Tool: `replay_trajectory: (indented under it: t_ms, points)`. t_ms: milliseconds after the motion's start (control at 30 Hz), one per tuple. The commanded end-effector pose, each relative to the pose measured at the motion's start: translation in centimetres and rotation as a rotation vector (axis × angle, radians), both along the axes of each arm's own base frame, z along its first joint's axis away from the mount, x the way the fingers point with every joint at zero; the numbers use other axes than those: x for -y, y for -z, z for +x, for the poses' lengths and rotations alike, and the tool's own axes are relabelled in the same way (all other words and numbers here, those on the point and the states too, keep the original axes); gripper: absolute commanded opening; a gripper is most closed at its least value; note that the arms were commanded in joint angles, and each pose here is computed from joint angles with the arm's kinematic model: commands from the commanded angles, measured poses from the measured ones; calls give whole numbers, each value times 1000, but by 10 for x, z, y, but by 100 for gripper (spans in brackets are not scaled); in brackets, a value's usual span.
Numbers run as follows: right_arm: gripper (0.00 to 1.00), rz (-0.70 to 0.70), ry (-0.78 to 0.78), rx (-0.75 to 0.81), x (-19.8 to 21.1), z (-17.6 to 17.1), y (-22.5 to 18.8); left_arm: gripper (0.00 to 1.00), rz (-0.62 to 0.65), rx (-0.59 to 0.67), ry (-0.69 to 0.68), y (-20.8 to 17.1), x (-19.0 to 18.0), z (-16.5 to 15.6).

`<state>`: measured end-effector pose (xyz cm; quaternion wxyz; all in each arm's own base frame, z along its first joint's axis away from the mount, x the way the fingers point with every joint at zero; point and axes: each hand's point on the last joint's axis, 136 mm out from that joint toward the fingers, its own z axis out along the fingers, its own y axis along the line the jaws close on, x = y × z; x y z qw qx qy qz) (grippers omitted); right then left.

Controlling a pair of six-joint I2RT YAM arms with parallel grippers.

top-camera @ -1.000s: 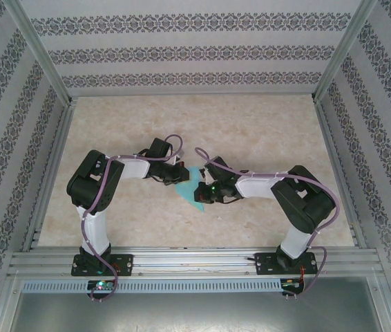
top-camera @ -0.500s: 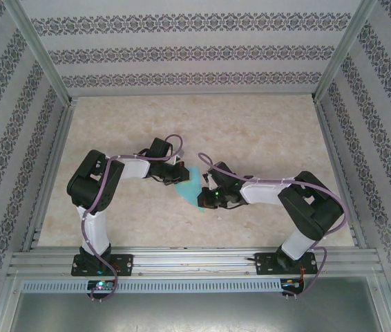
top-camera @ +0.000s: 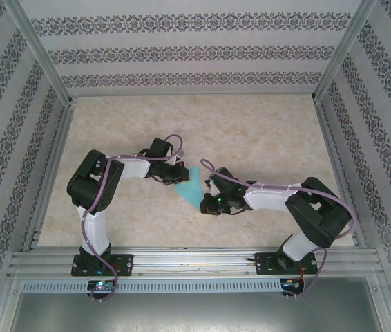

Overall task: Fold a paper plane with a square sheet of paper (fold left side to right side)
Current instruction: Fourth fold the wing at the center of the table, then turn over the paper at the center of the table.

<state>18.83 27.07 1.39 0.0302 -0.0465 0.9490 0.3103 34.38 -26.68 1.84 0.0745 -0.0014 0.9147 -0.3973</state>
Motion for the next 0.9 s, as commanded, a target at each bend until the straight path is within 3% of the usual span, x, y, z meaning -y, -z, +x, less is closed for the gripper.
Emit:
replay_trajectory:
  t_ms: [0, 133, 233, 400, 600, 867]
  points:
    - [0, -148, -36, -168, 36, -48, 20, 0, 138, -83, -82, 37, -28, -7]
    - [5, -79, -28, -76, 32, -29, -7, 8, 60, -34, -64, 12, -13, 0]
    - [15, -9, -9, 25, 32, -8, -35, 15, -27, 16, -55, -16, -1, 6]
    - [42, 68, 40, 180, 46, 30, -67, 23, -91, 150, -57, -71, 3, 16]
    - [57, 103, 32, 324, 46, 64, -84, 24, 13, 372, -88, -122, -23, 15]
    - [58, 145, -56, 325, 12, 86, -69, 34, 176, 613, -218, -167, -80, -1]
